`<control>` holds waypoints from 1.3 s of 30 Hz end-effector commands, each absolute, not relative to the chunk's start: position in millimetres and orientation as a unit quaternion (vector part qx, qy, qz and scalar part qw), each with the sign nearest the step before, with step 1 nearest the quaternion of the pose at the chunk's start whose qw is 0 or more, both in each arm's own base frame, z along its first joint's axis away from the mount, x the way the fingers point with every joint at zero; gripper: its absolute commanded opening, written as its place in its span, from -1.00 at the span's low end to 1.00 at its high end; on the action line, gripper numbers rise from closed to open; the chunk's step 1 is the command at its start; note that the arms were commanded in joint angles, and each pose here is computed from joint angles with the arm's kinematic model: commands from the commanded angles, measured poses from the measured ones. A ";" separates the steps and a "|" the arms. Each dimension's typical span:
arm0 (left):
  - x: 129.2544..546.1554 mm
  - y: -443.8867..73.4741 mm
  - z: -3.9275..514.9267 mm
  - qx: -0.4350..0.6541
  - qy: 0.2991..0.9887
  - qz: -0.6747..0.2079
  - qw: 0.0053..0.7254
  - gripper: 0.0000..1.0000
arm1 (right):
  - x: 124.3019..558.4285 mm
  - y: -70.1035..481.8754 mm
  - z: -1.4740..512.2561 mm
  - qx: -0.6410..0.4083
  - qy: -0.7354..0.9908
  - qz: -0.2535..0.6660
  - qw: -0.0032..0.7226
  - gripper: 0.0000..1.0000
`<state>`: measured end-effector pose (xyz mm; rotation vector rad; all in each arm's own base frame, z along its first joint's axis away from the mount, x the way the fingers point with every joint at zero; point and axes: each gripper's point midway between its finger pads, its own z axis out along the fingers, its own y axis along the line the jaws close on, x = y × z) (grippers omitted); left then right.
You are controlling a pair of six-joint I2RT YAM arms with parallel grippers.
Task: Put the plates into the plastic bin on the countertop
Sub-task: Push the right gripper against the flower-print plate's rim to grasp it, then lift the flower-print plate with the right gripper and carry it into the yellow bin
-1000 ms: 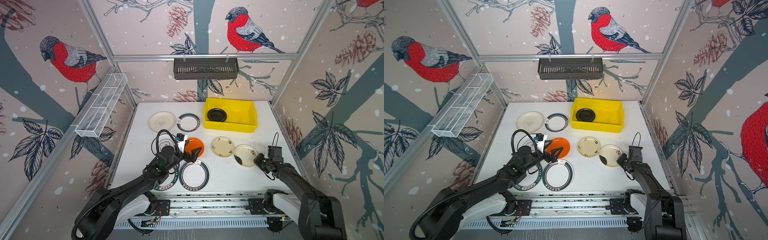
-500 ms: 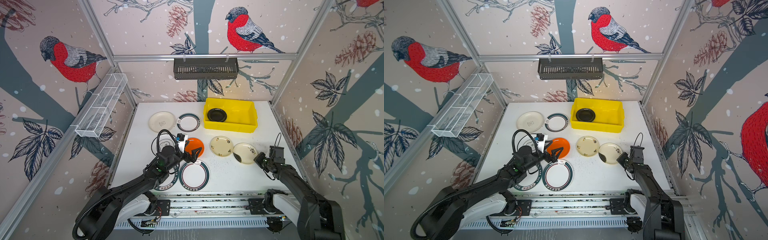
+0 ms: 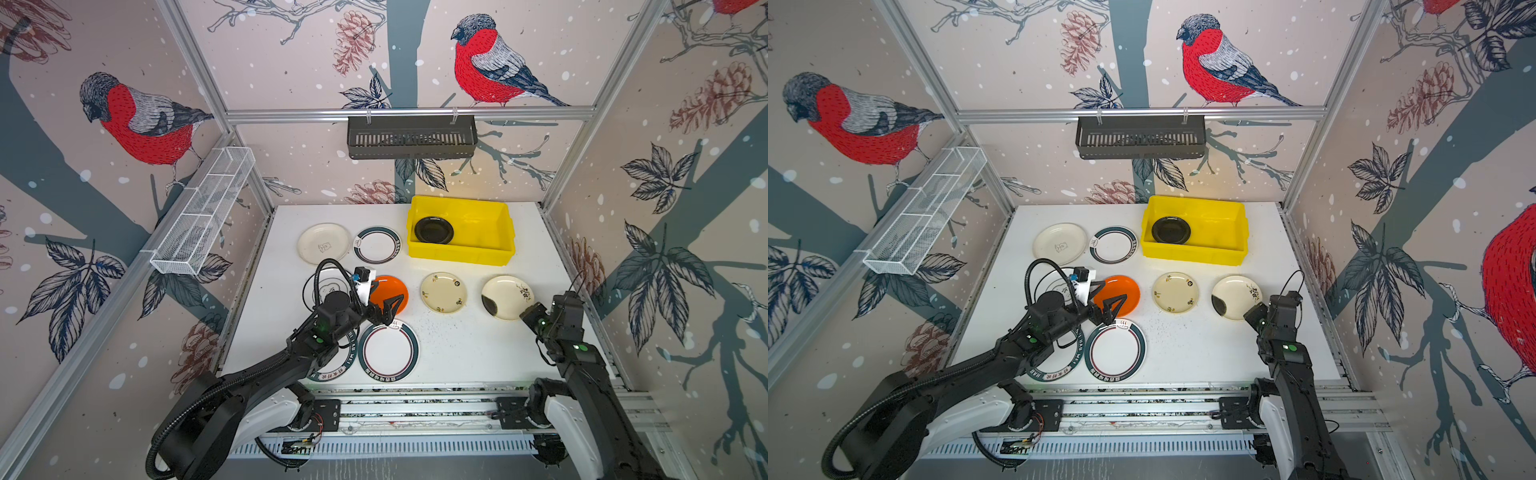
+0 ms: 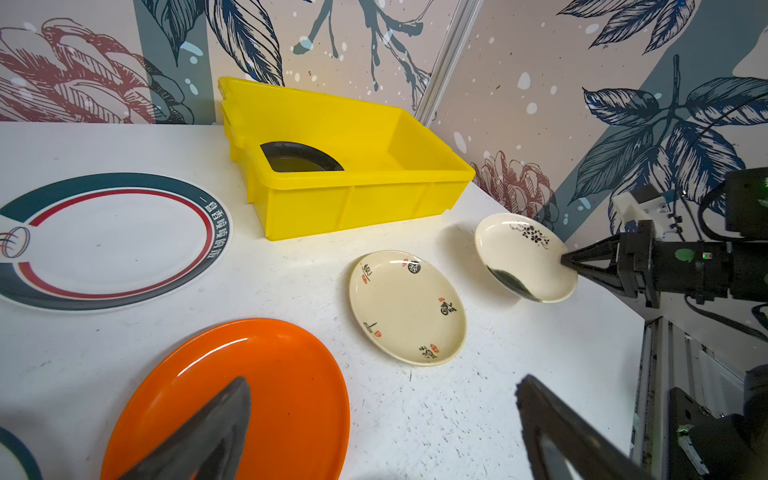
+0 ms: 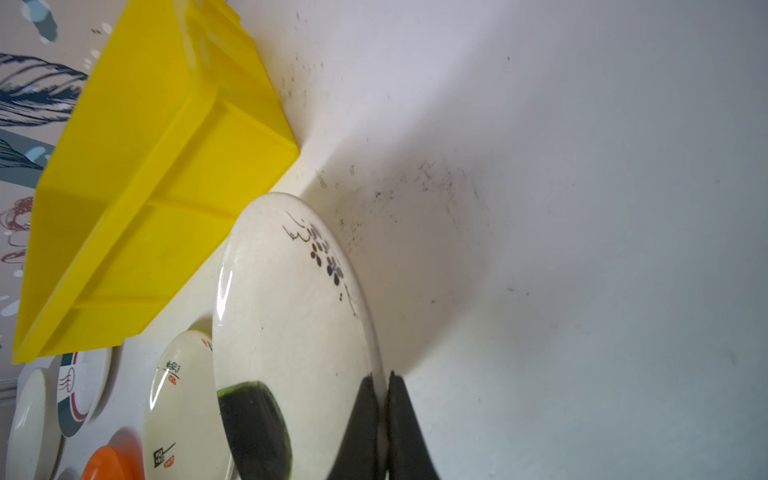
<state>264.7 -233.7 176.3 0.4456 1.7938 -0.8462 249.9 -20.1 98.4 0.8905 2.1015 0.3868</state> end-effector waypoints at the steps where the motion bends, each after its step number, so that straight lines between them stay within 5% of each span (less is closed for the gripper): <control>1: 267.8 -236.4 189.4 0.186 0.735 -0.362 0.542 0.97 | 248.6 -29.3 113.4 0.352 0.823 0.131 0.427 -1.00; 22: 265.9 -243.6 186.3 0.194 0.735 -0.377 0.529 0.97 | 306.9 4.2 246.3 0.256 0.777 0.249 0.519 -1.00; 39: 255.6 -253.3 194.1 0.213 0.715 -0.414 0.521 0.97 | 383.2 88.0 258.6 0.159 0.795 0.357 0.464 -1.00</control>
